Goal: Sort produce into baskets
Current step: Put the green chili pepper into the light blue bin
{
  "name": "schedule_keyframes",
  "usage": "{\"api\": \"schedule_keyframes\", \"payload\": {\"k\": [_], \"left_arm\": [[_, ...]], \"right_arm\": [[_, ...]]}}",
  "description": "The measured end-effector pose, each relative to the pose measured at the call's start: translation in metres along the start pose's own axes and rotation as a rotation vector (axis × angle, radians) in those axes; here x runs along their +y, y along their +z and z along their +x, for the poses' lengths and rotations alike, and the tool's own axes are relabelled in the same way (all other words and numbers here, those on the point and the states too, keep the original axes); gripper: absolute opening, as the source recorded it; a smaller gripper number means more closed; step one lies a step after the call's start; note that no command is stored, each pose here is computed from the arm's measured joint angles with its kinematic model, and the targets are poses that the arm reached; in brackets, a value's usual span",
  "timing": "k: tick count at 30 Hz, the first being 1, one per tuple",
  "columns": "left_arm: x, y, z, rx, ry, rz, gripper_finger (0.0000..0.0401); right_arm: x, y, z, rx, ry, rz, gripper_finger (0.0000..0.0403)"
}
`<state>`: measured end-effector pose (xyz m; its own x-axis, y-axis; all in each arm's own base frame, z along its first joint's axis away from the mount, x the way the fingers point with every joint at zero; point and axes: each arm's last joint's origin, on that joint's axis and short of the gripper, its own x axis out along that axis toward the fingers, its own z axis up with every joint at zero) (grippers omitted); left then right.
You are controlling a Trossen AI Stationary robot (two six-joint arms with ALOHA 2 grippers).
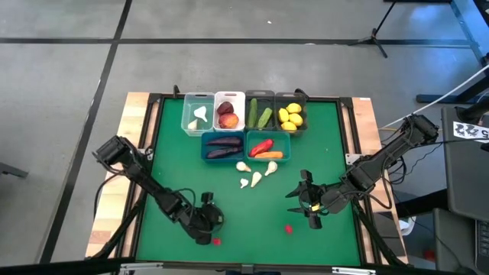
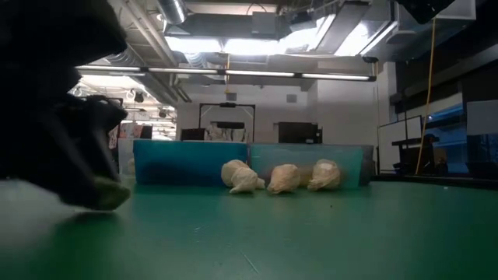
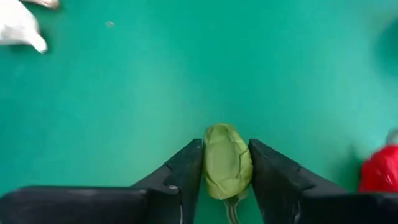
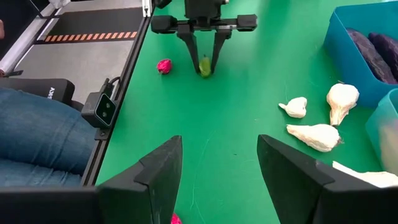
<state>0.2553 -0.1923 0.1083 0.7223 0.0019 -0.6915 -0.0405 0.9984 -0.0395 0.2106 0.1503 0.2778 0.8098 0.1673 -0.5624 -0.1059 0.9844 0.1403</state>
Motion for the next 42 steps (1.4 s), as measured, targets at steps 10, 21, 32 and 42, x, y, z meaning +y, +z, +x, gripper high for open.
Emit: {"api": "schedule_keyframes", "payload": {"k": [10, 21, 32, 42], "left_arm": [[0.025, 0.024, 0.002, -0.043, 0.055, -0.014, 0.0104], [0.060, 0.065, -0.025, -0.136, 0.104, -0.019, 0.0101], [0.117, 0.116, -0.081, -0.372, 0.259, -0.004, 0.0098], [0.171, 0.143, -0.069, -0.519, 0.229, -0.027, 0.0101]], "right_arm": [[-0.001, -0.001, 0.000, 0.004, -0.009, -0.003, 0.0209], [-0.006, -0.005, 0.000, 0.016, -0.126, -0.031, 0.0209], [-0.012, -0.009, -0.002, 0.012, -0.268, -0.067, 0.0209], [-0.018, -0.012, -0.003, 0.037, -0.356, -0.099, 0.0209]]}}
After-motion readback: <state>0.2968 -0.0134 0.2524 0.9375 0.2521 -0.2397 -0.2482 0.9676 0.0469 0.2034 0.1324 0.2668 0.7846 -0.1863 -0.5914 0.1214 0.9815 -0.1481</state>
